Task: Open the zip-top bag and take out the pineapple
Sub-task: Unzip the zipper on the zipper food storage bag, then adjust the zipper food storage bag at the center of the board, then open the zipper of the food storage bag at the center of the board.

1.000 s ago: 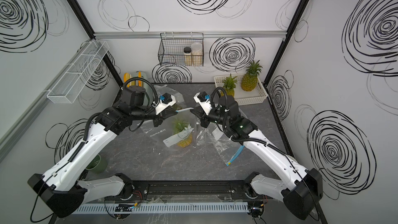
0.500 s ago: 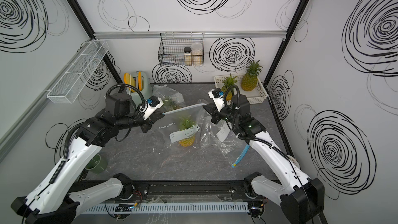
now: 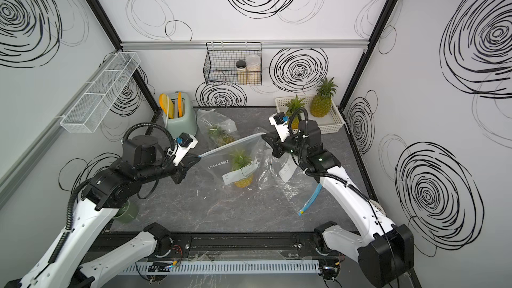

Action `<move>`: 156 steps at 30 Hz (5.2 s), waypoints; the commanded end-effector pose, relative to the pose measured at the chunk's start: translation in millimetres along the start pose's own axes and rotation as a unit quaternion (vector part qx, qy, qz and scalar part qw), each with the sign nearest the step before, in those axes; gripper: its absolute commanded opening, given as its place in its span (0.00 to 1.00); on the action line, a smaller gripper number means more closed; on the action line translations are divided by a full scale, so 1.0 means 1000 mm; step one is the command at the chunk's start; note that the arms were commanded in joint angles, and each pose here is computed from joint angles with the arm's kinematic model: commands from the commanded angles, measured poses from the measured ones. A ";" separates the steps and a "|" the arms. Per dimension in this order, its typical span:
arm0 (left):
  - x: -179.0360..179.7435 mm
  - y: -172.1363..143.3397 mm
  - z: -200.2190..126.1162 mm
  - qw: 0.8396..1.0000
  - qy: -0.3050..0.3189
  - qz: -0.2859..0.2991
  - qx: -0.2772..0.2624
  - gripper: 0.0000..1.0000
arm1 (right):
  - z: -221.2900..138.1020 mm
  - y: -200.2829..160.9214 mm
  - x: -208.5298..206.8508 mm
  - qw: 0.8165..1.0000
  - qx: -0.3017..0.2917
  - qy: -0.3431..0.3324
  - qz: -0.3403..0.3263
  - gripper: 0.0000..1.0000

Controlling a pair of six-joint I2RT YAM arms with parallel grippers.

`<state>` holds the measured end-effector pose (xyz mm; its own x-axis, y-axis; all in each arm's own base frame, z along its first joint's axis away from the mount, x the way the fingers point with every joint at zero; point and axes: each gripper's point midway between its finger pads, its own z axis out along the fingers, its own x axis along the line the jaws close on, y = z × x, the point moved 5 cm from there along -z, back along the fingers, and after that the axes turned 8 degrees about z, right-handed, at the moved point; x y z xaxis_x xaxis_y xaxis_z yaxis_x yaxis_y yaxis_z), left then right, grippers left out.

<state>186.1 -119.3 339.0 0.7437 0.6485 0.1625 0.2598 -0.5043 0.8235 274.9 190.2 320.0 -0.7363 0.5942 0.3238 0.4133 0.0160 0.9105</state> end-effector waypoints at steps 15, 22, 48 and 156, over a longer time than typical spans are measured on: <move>0.045 0.059 -0.029 0.980 0.123 -0.040 -0.153 0.43 | -0.033 0.025 0.027 1.000 -0.018 -0.023 0.003 0.53; 0.081 0.041 0.013 0.978 0.056 -0.102 -0.171 0.00 | -0.043 -0.018 0.025 0.993 0.029 -0.061 0.101 0.47; -0.066 -0.045 0.112 0.963 -0.118 -0.197 -0.143 0.00 | 0.057 -0.123 -0.014 0.949 0.167 -0.004 0.269 0.44; -0.045 -0.019 0.128 0.949 -0.177 -0.210 -0.157 0.00 | 0.026 -0.075 0.028 0.961 0.129 0.057 0.239 0.00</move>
<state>225.8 -224.1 235.8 0.7858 0.4415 -0.4331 0.4932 -0.0246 0.8696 239.4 238.0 244.8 -0.4502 0.4971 0.7418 0.8515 -0.0112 0.5243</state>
